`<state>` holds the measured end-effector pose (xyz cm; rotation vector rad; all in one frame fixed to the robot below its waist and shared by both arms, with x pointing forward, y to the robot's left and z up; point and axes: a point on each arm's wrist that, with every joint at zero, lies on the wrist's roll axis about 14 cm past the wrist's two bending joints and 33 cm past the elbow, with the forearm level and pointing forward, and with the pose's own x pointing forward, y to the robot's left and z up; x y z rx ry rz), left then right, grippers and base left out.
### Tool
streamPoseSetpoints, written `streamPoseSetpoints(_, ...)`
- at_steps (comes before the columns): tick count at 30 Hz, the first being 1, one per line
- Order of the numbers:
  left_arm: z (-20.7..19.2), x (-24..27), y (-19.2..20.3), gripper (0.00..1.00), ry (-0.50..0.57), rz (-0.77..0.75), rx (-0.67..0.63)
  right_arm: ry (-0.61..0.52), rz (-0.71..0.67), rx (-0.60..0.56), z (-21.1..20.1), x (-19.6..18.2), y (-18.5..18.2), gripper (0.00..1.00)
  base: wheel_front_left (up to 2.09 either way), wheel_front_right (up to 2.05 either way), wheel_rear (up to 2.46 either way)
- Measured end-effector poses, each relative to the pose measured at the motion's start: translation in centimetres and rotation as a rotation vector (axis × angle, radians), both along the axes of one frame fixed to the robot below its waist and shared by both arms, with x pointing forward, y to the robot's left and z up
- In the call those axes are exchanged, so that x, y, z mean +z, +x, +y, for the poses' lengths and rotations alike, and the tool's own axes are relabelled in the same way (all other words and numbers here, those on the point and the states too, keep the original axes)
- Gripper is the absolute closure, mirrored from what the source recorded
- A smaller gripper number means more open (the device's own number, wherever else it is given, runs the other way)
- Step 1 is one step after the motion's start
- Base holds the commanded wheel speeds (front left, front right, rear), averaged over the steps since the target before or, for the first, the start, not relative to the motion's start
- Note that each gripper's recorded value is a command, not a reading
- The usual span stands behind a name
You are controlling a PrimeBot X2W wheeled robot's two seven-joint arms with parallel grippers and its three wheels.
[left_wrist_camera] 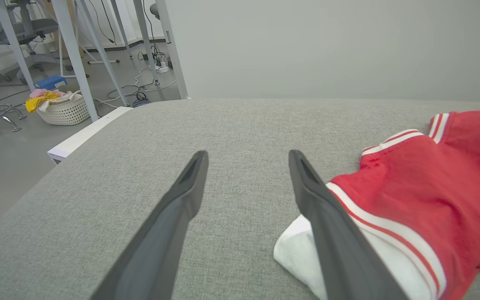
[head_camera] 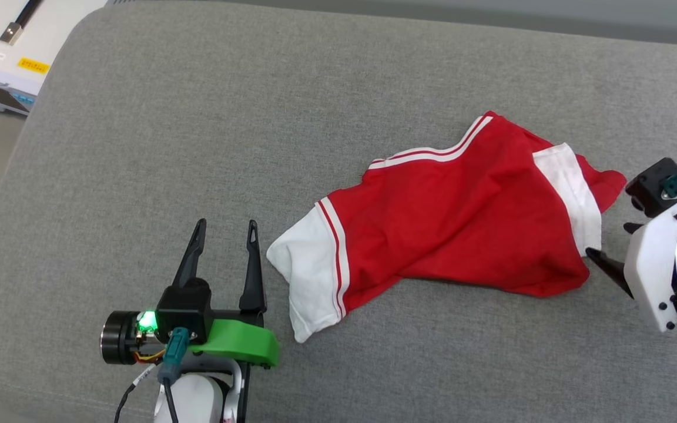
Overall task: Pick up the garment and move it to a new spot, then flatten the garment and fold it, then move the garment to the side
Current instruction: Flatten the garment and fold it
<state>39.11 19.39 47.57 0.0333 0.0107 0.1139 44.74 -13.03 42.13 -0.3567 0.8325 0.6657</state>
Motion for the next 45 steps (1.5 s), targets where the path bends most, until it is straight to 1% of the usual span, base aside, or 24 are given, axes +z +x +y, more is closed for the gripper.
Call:
streamPoseSetpoints(4, 0.1, -0.7, 0.6, 0.00, -0.003, 0.017, 0.003, -0.004, 0.086, -0.007, 0.5, -3.5, -0.6, 0.00, 0.00, 0.00, 0.00)
streamPoseSetpoints(6, 0.2, -1.0, 0.8, 0.00, -0.004, 0.026, 0.005, -0.023, 0.125, 0.005, 0.6, -5.1, -1.0, 0.00, 0.00, 0.00, 0.00)
streamPoseSetpoints(8, 0.3, -1.2, 0.9, 0.00, -0.001, 0.032, 0.012, -0.045, 0.144, 0.017, 0.3, -6.0, -1.1, 0.00, 0.00, 0.00, 0.00)
streamPoseSetpoints(9, 0.5, -1.3, 0.9, 0.00, 0.001, 0.036, 0.020, -0.043, 0.147, 0.023, 0.4, -6.3, -1.1, 0.46, 0.00, 0.00, 0.00)
streamPoseSetpoints(10, 0.7, -1.5, 0.8, 0.00, 0.002, 0.040, 0.025, -0.031, 0.147, 0.028, 0.7, -6.4, -1.0, 1.00, 0.00, 0.00, 0.00)
streamPoseSetpoints(15, 1.0, -1.5, 0.7, 0.00, 0.004, 0.043, 0.036, 0.031, 0.086, 0.034, 1.6, -5.8, -0.5, 1.00, 0.00, 0.00, 0.00)
streamPoseSetpoints(19, 0.6, -0.9, 0.8, 0.00, 0.000, 0.023, 0.025, 0.098, -0.004, 0.016, 1.9, -3.8, 0.0, 1.00, 0.00, 0.00, 0.00)
streamPoseSetpoints(24, 0.4, -0.1, 0.4, 0.00, -0.004, 0.001, 0.020, 0.182, -0.106, -0.068, 0.3, -1.0, -0.3, 1.00, 0.00, 0.00, 0.00)
streamPoseSetpoints(28, 0.0, -0.1, -0.1, 0.00, -0.007, 0.003, 0.007, 0.207, -0.154, -0.167, -2.4, 0.4, -1.4, 1.00, 0.00, 0.00, 0.00)
streamPoseSetpoints(32, -0.7, 0.2, -0.3, 0.00, -0.014, -0.006, -0.014, 0.231, -0.153, -0.285, -4.9, 0.6, -3.4, 1.00, 0.00, 0.00, 0.00)
streamPoseSetpoints(35, -1.2, 0.5, -0.3, 0.00, -0.018, -0.016, -0.032, 0.211, -0.135, -0.382, -7.6, -0.1, -5.4, 1.00, 0.00, 0.00, 0.00)
streamPoseSetpoints(41, -1.5, 1.1, -0.1, 0.00, -0.007, -0.035, -0.052, 0.165, -0.025, -0.585, -12.2, -3.6, -10.4, 1.00, 0.00, 0.00, 0.00)
streamPoseSetpoints(43, -1.5, 1.2, -0.2, 0.00, -0.004, -0.039, -0.054, 0.155, 0.011, -0.638, -13.1, -4.7, -11.9, 1.00, 0.00, 0.00, 0.00)
streamPoseSetpoints(45, -1.5, 1.3, -0.2, 0.00, -0.004, -0.041, -0.055, 0.137, 0.033, -0.666, -13.7, -5.5, -13.0, 1.00, 0.00, 0.00, 0.00)
